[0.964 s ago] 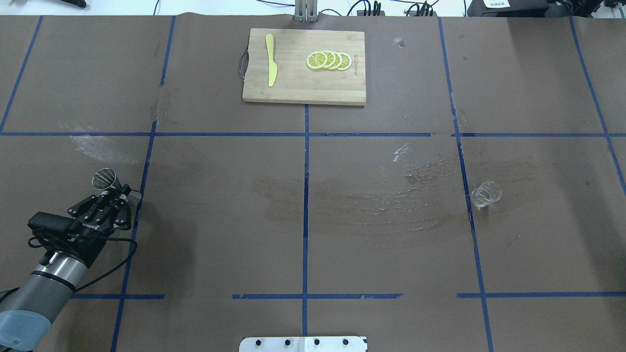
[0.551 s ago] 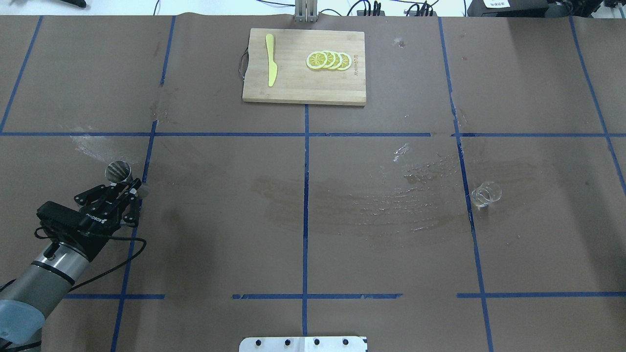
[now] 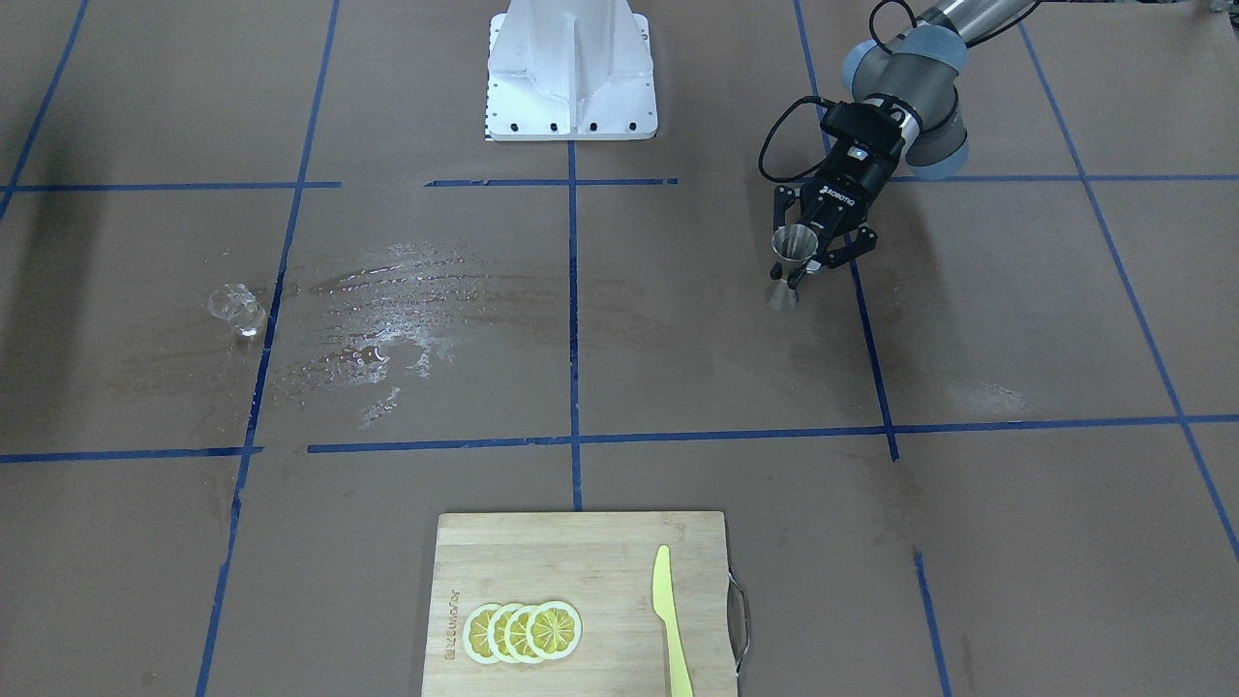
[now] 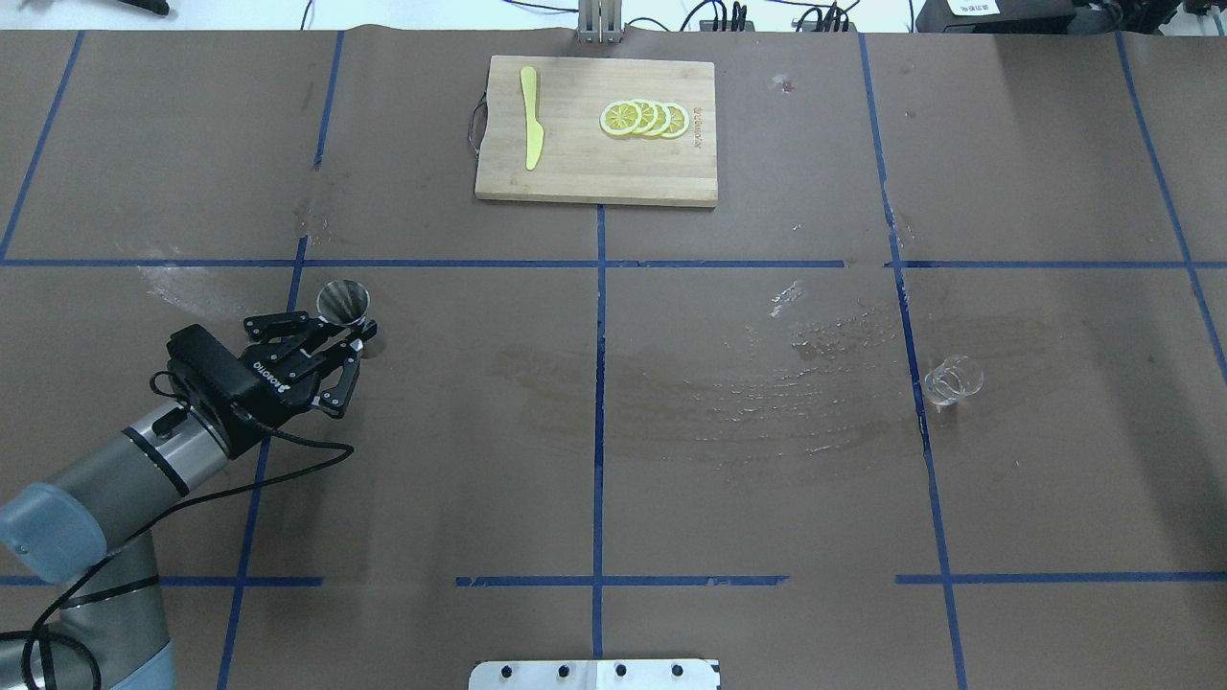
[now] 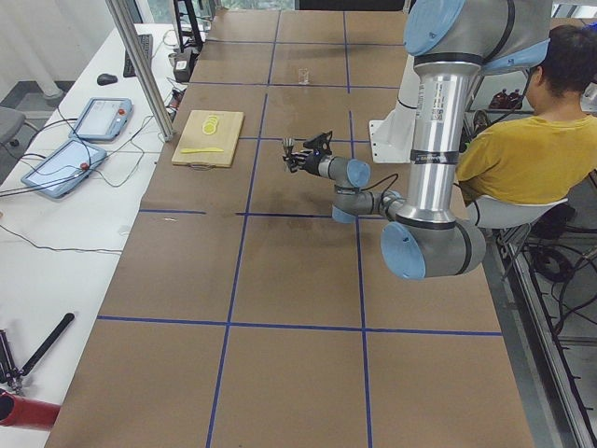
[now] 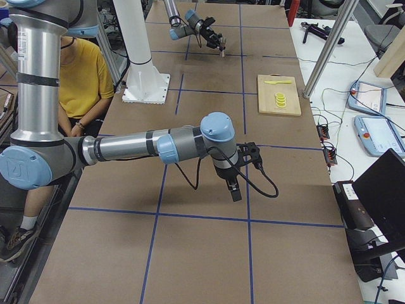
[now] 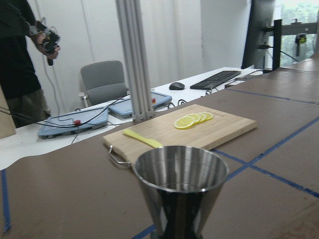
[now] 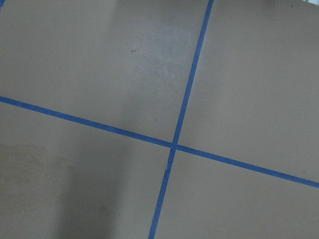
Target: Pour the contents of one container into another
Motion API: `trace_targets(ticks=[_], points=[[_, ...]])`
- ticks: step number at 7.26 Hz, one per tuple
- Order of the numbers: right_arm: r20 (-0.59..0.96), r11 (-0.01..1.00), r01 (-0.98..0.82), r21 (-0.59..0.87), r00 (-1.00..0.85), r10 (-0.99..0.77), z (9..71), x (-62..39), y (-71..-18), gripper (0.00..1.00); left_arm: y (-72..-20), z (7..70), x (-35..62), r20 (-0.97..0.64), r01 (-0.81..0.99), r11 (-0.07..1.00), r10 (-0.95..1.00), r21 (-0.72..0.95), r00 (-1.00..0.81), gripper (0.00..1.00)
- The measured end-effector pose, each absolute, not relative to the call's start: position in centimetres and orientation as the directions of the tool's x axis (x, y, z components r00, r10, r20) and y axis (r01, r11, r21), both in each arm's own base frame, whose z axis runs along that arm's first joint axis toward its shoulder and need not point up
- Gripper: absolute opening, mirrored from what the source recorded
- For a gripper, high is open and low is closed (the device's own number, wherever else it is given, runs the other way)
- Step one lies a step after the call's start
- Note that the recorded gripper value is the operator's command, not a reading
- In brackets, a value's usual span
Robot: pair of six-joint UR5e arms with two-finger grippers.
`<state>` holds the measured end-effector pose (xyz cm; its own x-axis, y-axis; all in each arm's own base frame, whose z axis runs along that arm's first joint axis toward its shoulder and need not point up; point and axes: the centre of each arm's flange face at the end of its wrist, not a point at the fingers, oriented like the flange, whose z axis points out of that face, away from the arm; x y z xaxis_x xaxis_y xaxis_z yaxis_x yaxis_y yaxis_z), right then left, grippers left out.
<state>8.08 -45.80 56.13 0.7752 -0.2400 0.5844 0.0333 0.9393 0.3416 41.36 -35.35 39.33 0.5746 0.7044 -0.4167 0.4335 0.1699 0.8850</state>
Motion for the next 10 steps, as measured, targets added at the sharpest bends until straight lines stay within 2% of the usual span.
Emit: trace_targets(ticks=[2,5,7,10], points=[[0.588,0.940,0.032,0.339,0.773,-0.239,56.2,8.1,-45.8,1.00,-37.9,33.1,44.2,-0.323,0.400,0.132,0.827,0.907,0.460,0.00],[0.592,0.941,0.030,0.336,0.771,-0.236,56.2,8.1,-45.8,1.00,-42.6,25.4,48.7,-0.229,0.328,0.131,0.931,0.936,0.284,0.00],[0.592,0.943,0.029,0.333,0.771,-0.233,56.3,8.0,-45.8,1.00,-46.0,23.7,50.0,-0.211,0.277,0.141,0.947,0.950,0.244,0.00],[0.605,0.949,-0.003,0.316,0.771,-0.199,55.8,8.0,-45.7,1.00,-47.6,23.3,50.5,-0.172,0.259,0.105,0.952,0.960,0.254,0.00]])
